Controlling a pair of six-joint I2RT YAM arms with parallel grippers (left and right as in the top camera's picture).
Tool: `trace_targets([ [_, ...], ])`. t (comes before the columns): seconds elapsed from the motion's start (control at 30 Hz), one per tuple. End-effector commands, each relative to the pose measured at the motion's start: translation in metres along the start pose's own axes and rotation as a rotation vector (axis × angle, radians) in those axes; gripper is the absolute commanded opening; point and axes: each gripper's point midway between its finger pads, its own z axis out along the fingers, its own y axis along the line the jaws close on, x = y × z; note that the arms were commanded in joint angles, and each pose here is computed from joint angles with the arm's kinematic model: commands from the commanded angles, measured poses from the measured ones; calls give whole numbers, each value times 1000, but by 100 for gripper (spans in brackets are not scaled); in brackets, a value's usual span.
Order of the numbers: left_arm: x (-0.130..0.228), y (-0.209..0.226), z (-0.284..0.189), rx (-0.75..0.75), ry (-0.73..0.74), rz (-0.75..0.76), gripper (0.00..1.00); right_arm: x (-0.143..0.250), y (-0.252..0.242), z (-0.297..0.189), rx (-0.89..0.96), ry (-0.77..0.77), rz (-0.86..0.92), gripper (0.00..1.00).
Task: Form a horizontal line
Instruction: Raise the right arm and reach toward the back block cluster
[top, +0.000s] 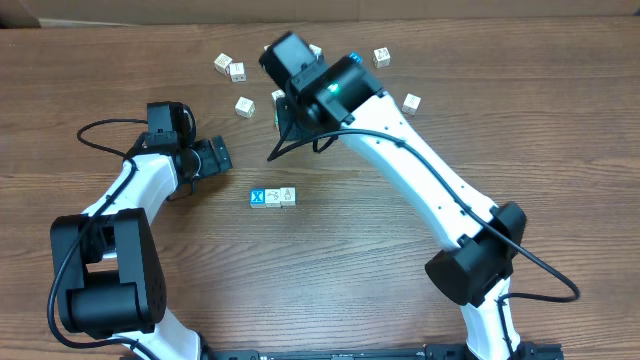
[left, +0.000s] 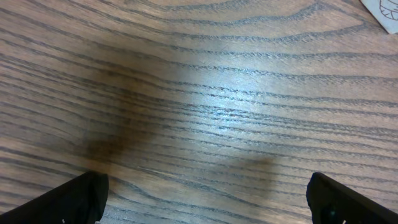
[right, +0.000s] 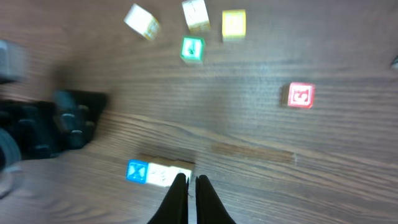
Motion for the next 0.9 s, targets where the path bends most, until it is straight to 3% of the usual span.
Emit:
trace_targets([
  [0.0, 5, 0, 4, 4, 18, -10, 100, -32, -9, -48, -46, -118, 14, 3],
  [0.07, 5, 0, 4, 3, 18, -10, 100, -43, -21, -56, -45, -145, 43, 4],
  [0.23, 5, 0, 4, 3, 18, -10, 99, -66, -44, -53, -66, -179, 56, 27],
  [0.37, 5, 0, 4, 4, 18, -10, 100, -83, -58, -43, -65, -208, 57, 35],
  [0.57, 5, 0, 4, 3, 18, -10, 100, -94, -55, -10, -59, -210, 18, 67],
  [0.87, 5, 0, 4, 3, 18, -10, 99, -95, -40, 69, -27, -176, -25, 72],
])
